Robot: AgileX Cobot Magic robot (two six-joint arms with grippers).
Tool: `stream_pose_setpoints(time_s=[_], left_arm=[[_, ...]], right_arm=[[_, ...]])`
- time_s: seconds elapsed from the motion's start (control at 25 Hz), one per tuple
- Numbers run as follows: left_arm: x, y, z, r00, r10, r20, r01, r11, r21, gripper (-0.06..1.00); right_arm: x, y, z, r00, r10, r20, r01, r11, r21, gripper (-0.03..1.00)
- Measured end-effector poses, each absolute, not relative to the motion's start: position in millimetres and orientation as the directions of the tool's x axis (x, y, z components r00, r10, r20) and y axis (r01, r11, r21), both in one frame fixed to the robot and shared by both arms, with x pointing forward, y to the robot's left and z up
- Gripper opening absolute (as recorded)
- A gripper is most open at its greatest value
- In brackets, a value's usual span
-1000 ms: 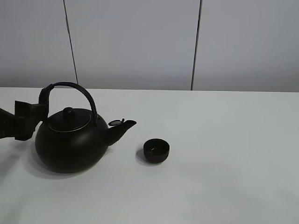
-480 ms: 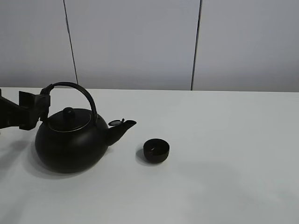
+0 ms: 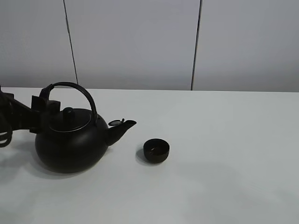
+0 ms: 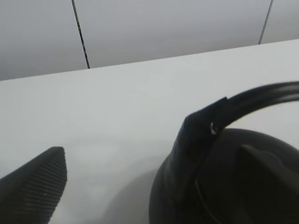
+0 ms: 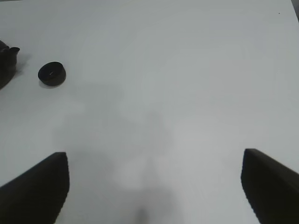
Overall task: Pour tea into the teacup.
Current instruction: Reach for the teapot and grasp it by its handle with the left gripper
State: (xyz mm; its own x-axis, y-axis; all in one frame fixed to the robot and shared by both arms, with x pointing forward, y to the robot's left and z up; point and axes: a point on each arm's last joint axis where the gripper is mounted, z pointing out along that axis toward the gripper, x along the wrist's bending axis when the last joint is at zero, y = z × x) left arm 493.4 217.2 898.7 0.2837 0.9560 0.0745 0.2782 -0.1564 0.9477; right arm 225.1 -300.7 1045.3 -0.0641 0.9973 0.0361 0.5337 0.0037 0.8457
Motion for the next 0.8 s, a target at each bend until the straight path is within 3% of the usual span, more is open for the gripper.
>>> stream_pose_setpoints(time_s=[0.64, 0.8], left_arm=[[507, 212, 887, 0.279, 0.958, 0.066, 0.272, -0.145, 0.951, 0.69], [507, 213, 888, 0.274, 0.96, 0.066, 0.252, -0.138, 0.958, 0.62]], right_arm=[[225, -301, 1045, -0.064, 0.997, 0.037, 0.534, 0.003, 0.846, 0.69], [225, -301, 1045, -0.064, 0.997, 0.037, 0.534, 0.003, 0.846, 0.69]])
